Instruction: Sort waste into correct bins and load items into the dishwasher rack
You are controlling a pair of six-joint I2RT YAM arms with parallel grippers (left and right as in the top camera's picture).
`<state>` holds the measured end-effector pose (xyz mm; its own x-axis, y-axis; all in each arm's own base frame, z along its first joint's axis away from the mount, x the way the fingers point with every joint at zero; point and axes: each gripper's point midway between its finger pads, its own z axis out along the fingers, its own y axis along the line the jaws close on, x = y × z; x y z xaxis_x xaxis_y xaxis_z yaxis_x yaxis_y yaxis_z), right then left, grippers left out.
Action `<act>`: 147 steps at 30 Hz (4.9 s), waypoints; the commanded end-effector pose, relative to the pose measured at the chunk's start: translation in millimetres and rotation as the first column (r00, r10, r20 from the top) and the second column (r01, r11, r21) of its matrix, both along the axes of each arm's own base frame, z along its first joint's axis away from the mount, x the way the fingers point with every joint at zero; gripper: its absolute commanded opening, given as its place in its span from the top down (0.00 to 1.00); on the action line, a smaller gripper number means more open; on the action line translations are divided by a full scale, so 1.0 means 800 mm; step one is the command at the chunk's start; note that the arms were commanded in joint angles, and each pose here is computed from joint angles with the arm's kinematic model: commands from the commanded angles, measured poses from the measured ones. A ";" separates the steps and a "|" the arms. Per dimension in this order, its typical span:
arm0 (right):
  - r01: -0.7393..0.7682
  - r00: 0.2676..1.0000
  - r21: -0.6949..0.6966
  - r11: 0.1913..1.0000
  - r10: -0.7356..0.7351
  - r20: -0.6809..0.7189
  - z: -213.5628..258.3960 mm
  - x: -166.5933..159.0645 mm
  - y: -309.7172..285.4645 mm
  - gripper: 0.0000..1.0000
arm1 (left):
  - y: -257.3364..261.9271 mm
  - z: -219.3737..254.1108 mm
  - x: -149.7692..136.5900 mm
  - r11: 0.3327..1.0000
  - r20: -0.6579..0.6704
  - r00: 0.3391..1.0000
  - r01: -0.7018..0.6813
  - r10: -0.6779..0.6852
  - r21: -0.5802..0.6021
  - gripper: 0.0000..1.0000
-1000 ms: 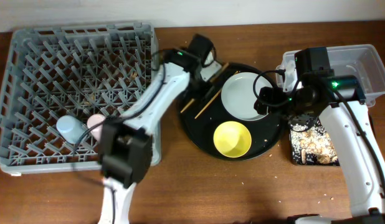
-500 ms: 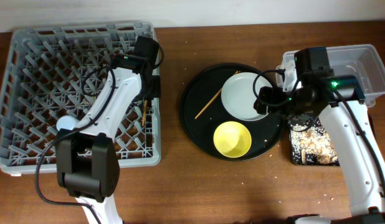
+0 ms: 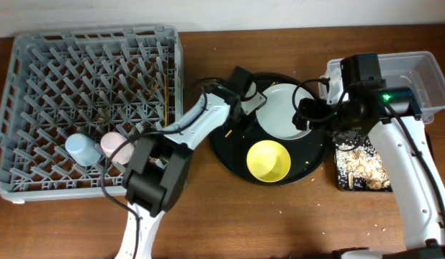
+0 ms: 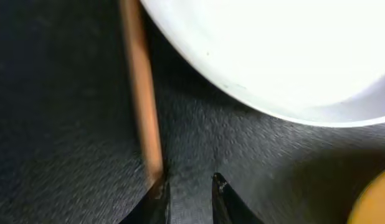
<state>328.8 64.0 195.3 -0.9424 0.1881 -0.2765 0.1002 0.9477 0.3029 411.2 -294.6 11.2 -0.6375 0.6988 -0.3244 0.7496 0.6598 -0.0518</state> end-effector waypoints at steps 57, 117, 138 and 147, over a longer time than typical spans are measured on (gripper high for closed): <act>0.276 0.960 -0.019 0.961 -0.277 -0.054 -0.006 -0.001 -0.069 0.02 | 0.023 0.061 -0.091 0.874 -0.279 0.862 -0.469 0.423 -0.123 1.00; 0.276 0.959 -0.021 0.961 -0.277 -0.061 -0.007 -0.002 -0.069 0.02 | 0.464 0.306 -0.008 0.188 0.797 0.296 -0.955 0.526 0.231 1.00; -0.131 0.852 -0.025 0.991 0.125 0.509 0.180 -0.094 0.001 0.02 | 0.322 0.478 -0.224 0.630 0.288 0.565 -0.632 0.773 -0.451 0.01; 0.090 0.553 -0.143 0.986 0.070 0.831 0.054 -0.123 -0.049 0.02 | 0.340 0.423 -0.317 0.647 0.175 0.624 -0.720 0.762 -0.249 0.01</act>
<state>237.9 30.1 298.9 -0.2341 0.0843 -0.9685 -0.1426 0.9825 0.1200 158.3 -21.2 350.0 -0.8017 -0.0402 -0.5964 0.0046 0.9973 -0.0735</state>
